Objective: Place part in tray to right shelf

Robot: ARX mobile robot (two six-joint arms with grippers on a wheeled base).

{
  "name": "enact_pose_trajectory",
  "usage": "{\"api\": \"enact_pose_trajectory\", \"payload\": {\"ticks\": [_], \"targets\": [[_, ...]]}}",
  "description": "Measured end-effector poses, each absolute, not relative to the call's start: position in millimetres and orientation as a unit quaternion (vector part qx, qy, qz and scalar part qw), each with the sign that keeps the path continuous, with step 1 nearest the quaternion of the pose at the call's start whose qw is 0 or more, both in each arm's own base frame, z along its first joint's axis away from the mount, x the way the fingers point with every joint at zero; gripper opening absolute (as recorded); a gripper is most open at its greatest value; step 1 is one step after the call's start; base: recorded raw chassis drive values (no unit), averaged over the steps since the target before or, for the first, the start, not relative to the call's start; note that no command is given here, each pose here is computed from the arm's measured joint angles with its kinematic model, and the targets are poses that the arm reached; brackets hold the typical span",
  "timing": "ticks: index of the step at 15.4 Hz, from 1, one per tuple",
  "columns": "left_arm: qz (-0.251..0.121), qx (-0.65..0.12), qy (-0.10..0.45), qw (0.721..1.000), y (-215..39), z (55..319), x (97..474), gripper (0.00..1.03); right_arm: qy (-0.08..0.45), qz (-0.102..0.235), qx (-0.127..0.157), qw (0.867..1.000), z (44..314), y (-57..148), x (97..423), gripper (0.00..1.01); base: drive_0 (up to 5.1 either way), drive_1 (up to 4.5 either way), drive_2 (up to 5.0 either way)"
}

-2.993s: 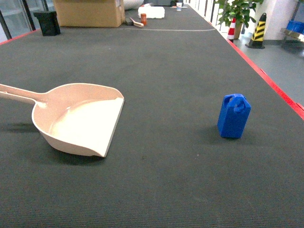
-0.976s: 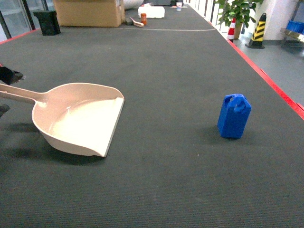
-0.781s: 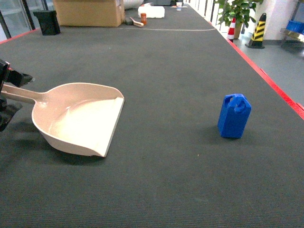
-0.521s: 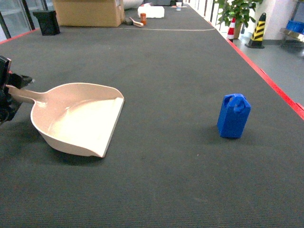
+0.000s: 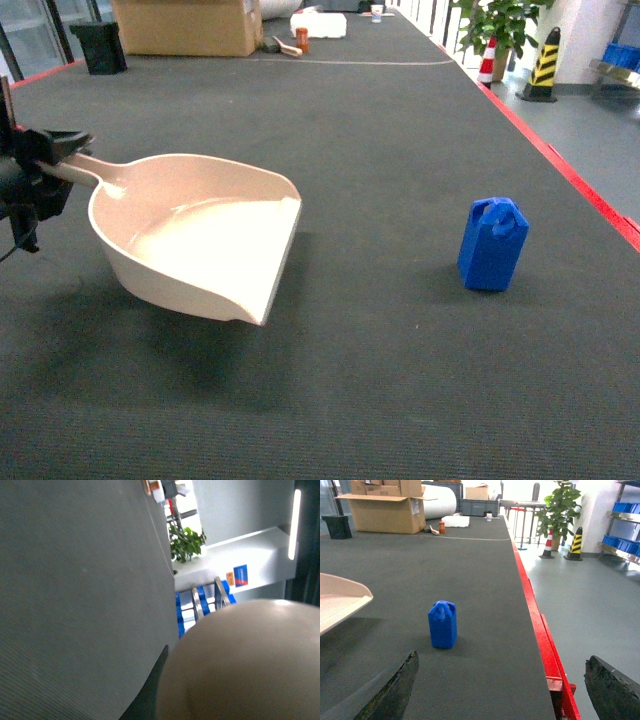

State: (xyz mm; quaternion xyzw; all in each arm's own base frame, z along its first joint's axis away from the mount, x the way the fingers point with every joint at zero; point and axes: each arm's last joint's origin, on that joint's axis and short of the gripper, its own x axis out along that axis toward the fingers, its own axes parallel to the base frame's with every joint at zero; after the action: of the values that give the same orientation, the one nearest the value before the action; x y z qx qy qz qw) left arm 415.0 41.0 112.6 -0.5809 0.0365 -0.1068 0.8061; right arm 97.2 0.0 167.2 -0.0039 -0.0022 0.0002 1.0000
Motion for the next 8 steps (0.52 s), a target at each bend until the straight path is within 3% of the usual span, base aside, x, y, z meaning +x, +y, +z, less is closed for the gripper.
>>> {"api": "enact_pose_trajectory", "payload": {"ticks": [4, 8], "targets": [[-0.201, -0.601, 0.043, 0.772, -21.5, 165.7, 398.0, 0.12, -0.002, 0.000, -0.004, 1.000, 167.2, 0.0, 97.2, 0.98, 0.0, 0.00, 0.0], [-0.248, -0.614, 0.072, 0.746, -68.1, 176.0, 389.7, 0.12, -0.002, 0.000, -0.004, 1.000, 167.2, 0.0, 97.2, 0.98, 0.0, 0.00, 0.0]]}}
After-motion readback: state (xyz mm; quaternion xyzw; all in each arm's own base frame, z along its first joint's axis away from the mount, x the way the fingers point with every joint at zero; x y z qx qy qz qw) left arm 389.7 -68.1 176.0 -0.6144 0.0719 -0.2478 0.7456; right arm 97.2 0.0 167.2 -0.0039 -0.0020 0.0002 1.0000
